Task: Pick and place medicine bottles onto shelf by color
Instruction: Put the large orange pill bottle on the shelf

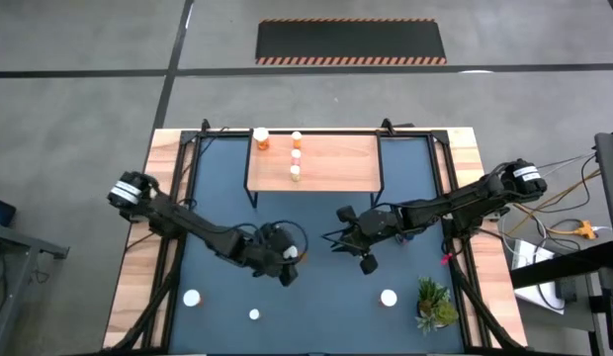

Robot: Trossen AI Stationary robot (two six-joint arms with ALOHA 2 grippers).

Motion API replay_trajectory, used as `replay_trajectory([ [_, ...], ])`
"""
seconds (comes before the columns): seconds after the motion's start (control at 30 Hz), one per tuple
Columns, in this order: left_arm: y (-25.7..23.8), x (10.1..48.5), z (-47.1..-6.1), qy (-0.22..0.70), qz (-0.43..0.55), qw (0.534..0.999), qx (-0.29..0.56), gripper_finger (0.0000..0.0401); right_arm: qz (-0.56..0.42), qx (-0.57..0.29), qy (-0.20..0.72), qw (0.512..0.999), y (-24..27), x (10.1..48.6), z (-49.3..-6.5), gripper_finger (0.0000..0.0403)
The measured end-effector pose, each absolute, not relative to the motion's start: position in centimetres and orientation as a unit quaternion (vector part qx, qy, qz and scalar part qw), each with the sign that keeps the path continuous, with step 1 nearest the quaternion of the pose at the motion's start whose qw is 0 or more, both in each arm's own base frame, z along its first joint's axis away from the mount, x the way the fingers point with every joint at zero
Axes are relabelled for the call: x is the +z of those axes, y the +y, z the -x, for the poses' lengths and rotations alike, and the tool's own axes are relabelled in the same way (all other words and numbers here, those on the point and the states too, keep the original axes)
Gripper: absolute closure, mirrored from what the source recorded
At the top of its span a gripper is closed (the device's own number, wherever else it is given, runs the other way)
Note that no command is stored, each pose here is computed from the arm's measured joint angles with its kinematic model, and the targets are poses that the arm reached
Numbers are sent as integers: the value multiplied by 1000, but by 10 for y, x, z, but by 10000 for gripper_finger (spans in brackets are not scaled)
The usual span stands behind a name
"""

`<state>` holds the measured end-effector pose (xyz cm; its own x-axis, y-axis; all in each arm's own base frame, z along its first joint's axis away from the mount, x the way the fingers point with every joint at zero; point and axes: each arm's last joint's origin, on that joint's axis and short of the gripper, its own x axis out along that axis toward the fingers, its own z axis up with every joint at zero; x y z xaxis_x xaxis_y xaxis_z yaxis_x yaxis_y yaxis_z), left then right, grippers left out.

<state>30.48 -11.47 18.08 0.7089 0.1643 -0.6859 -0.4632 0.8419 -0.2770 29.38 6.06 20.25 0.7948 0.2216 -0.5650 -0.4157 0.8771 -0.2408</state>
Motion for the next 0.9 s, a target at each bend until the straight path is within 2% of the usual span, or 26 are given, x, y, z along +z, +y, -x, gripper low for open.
replay_trajectory([
  [0.2,-113,184,-305,401,199,871,202,220,180,171,270,931,61,203,-294,369],
  [0.4,-113,184,-304,403,197,870,205,216,180,171,269,931,61,203,-294,369],
  [0.73,-111,181,-304,412,176,871,202,150,156,163,270,936,61,203,-294,369],
  [0.9,-111,187,-302,412,149,879,186,137,130,154,246,948,61,208,-297,369],
])
